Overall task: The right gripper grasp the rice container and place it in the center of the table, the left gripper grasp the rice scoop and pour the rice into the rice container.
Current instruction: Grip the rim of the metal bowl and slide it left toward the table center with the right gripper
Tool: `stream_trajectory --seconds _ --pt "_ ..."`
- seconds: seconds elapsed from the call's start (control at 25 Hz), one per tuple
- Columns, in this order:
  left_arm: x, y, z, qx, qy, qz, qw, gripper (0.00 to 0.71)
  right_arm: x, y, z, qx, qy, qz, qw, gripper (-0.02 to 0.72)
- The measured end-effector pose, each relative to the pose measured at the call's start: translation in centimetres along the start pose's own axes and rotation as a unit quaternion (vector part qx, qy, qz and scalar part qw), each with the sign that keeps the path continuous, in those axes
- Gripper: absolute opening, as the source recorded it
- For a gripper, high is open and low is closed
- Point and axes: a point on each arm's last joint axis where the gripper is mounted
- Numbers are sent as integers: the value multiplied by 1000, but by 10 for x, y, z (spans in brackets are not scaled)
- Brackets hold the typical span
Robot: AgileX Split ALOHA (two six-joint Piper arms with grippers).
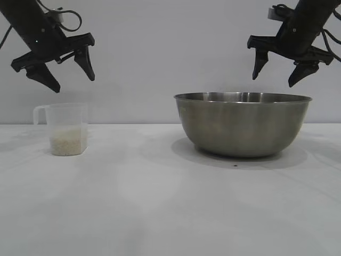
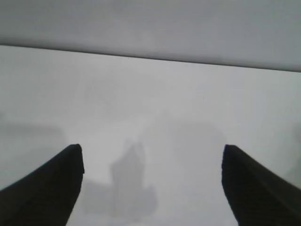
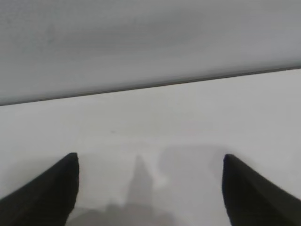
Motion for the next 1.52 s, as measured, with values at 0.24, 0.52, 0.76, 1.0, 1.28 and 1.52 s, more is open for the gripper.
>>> stream_trajectory --seconds 0.24,0.52,0.76,1.0,1.28,1.52 --pt "0 0 0 0 -1 0 1000 534 0 0 0 0 0 0 1000 532" --pt "0 0 0 0 -1 0 1000 534 0 0 0 0 0 0 1000 532" --pt "0 0 0 0 -1 0 1000 534 0 0 0 1 11 0 1000 532" --pt "0 0 0 0 -1 0 1000 534 -2 7 -3 30 40 -18 999 532" --pt "0 0 0 0 -2 0 1000 534 3 36 0 93 63 -26 993 532" --pt "0 0 0 0 -2 0 1000 534 7 60 -3 171 68 -30 982 532"
Point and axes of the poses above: a point on each arm's last joint axis where the gripper is mounted, y pointing back along that axis away from the gripper, x along the wrist's bending axis when the last joint is at zero, z = x × y, and after that the axes turned 4 degrees about -y, right-handed
